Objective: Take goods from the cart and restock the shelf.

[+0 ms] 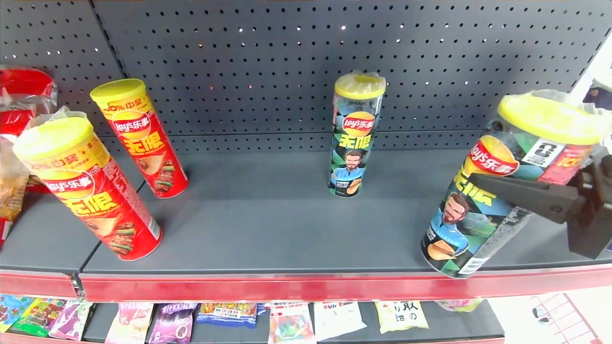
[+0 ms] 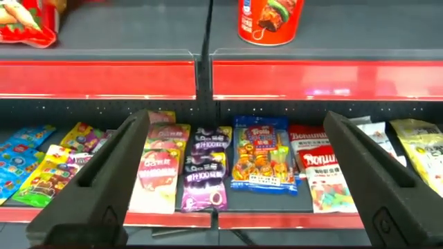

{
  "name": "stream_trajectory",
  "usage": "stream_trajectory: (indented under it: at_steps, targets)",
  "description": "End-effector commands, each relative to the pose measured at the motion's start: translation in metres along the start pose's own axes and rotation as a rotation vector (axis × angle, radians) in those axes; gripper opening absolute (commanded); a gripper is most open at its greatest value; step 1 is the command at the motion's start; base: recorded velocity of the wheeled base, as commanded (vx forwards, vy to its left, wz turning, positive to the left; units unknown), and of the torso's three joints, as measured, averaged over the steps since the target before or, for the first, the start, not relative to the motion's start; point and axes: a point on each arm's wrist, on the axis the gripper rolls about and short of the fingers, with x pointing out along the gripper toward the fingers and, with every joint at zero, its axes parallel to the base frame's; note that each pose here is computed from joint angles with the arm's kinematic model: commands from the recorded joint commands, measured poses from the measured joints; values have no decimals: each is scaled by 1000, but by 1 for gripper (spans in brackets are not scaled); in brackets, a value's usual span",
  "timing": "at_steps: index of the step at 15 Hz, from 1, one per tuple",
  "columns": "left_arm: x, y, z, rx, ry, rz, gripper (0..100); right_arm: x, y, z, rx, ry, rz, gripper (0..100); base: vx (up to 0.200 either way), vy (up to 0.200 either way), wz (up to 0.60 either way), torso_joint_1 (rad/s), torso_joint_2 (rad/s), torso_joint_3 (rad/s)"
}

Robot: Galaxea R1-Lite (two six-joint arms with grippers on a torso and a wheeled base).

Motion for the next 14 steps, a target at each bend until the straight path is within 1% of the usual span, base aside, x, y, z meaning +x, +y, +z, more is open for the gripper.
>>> stream_trajectory:
  at_steps: [1, 4, 5, 6, 7, 8, 9, 10, 11, 12, 13, 14]
  targets:
    - [0, 0, 0, 0, 1, -2, 100, -11, 5, 5, -33, -35, -1, 0, 0, 0, 0, 0, 0, 0]
    - [0, 0, 0, 1, 4, -5, 100, -22, 10, 3, -55, -48, -5, 0, 0, 0, 0, 0, 0, 0]
    - [1, 0, 0, 3, 10, -24, 100, -22, 10, 4, -58, -54, -6, 0, 0, 0, 0, 0, 0, 0]
    - [0, -2, 0, 14, 0, -80, 100, -24, 11, 5, -60, -58, -7, 0, 0, 0, 0, 0, 0, 0]
    - [0, -3, 0, 64, -6, -122, 100, -28, 12, 5, -63, -66, -8, 0, 0, 0, 0, 0, 0, 0]
    - [-3, -3, 11, 67, -57, -149, 100, -31, 14, 6, -67, -75, -9, 0, 0, 0, 0, 0, 0, 0]
    - [-3, -5, 56, 42, -98, -255, 100, -35, 16, 3, -67, -73, -10, 0, 0, 0, 0, 0, 0, 0]
    - [0, -6, 83, 38, -99, -309, 100, -36, 16, 2, -67, -73, -12, 0, 0, 0, 0, 0, 0, 0]
    - [4, -7, 119, 26, -127, -418, 100, -38, 17, 0, -65, -69, -30, 0, 0, 0, 0, 0, 0, 0]
    - [7, -9, 127, 27, -122, -515, 100, -38, 17, -1, -64, -66, -42, 0, 0, 0, 0, 0, 0, 0]
    - [10, -11, 128, 31, -106, -615, 100, -38, 17, -1, -63, -64, -46, 0, 0, 0, 0, 0, 0, 0]
    - [16, -13, 130, 27, -72, -678, 100, -38, 16, -1, -63, -64, -48, 0, 0, 0, 0, 0, 0, 0]
